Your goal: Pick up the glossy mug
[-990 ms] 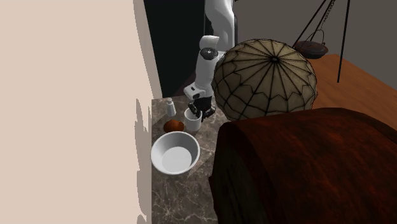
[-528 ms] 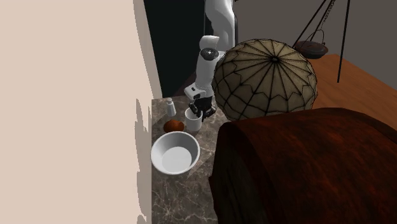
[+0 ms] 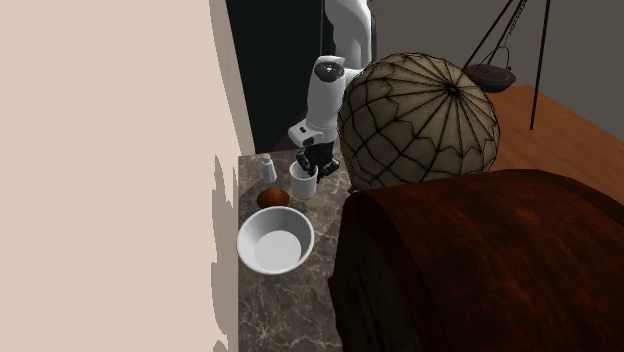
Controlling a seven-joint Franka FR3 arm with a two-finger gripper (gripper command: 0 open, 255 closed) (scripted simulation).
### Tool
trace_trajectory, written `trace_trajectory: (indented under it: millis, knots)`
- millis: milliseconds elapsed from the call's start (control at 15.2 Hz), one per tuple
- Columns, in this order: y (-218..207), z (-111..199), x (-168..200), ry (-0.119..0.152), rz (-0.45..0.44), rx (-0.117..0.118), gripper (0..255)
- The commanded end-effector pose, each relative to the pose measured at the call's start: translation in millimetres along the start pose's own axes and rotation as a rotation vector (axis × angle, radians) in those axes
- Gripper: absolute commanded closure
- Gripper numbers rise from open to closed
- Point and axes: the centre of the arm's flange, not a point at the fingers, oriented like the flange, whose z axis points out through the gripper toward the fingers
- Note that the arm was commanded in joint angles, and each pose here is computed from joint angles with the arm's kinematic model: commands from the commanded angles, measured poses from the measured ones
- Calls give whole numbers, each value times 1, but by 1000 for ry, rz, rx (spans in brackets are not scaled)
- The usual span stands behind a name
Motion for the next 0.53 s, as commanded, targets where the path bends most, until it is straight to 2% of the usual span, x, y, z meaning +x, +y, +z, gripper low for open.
trace_trajectory:
  millis: [0,330,462]
  knots:
    - [-3,-17,2,13,-4,4,255]
    - [-1,-43,4,13,-4,4,255]
    - [-1,-44,4,13,-4,4,255]
